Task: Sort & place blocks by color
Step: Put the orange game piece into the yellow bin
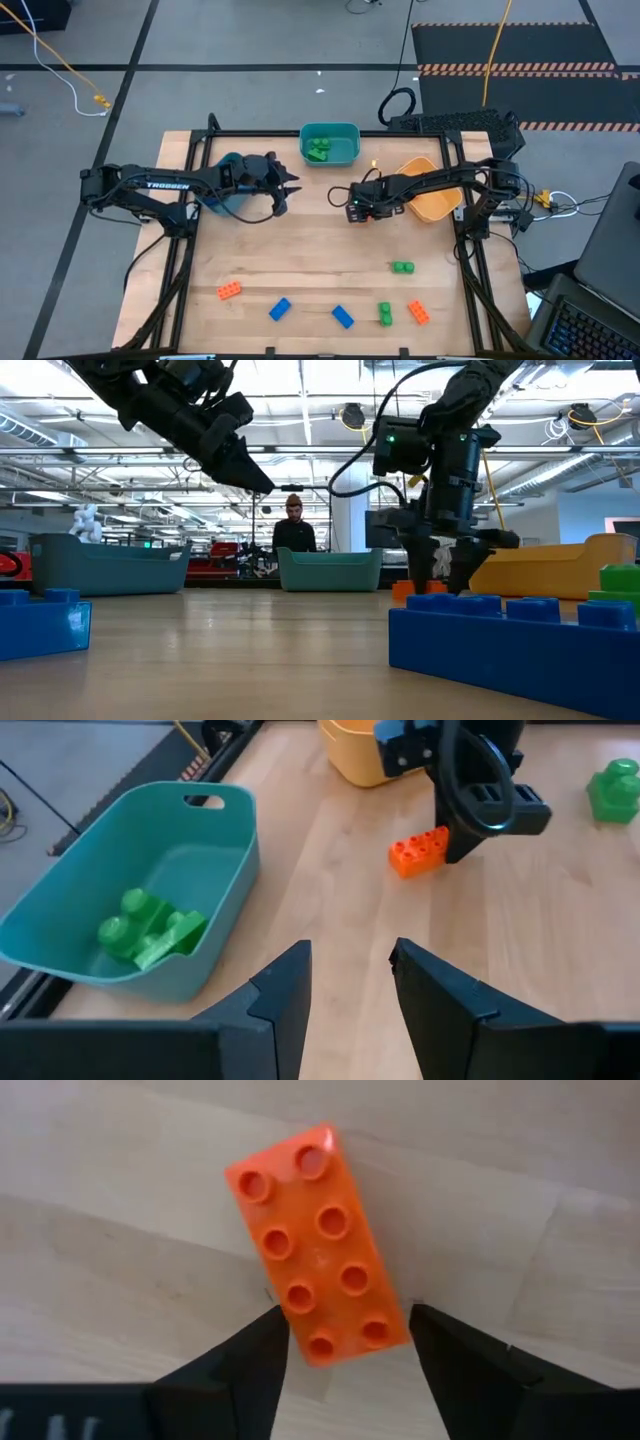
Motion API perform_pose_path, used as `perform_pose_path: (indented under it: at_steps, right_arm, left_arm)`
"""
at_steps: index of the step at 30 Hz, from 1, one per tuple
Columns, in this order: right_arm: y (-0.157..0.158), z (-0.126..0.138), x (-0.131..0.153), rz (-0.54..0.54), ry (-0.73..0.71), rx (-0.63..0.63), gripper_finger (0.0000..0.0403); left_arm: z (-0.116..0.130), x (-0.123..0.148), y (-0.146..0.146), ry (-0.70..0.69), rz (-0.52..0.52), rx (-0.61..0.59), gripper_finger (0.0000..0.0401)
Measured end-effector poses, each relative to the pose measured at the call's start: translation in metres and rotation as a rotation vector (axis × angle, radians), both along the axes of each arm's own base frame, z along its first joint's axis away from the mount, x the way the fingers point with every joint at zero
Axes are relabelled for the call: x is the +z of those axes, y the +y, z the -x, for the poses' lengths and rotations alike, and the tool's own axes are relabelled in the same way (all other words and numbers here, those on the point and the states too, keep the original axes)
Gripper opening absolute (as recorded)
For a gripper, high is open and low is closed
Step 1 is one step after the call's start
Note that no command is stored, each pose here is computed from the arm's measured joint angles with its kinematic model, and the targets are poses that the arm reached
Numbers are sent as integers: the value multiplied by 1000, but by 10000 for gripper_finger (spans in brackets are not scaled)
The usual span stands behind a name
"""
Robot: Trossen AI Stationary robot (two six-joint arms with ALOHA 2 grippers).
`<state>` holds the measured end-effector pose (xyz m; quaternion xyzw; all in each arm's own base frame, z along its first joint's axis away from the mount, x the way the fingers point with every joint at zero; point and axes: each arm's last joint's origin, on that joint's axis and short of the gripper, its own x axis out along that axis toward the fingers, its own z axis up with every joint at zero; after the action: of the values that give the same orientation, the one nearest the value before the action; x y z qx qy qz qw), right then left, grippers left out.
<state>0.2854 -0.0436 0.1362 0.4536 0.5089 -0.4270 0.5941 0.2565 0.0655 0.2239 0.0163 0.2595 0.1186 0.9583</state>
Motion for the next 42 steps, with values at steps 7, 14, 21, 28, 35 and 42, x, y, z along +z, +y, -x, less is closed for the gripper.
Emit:
perform_pose_path:
  at_steps: [7,14,21,28,35,42]
  right_arm:
    - [-2,2,0,17,20,176,156]
    - [-2,2,0,47,36,278,138]
    - [-1,4,17,106,1,312,138]
    - [-1,23,68,247,-91,265,138]
    - [4,85,104,257,109,96,138]
    - [9,117,117,256,242,46,153]
  left_arm:
    - [-1,4,4,-46,4,22,145]
    - [-2,6,3,-82,38,40,145]
    - [-4,4,-7,-59,51,1,145]
    - [-4,4,-8,-67,71,11,145]
    - [-3,-1,-15,-14,112,11,145]
    - [-4,-2,-24,-16,162,6,145]
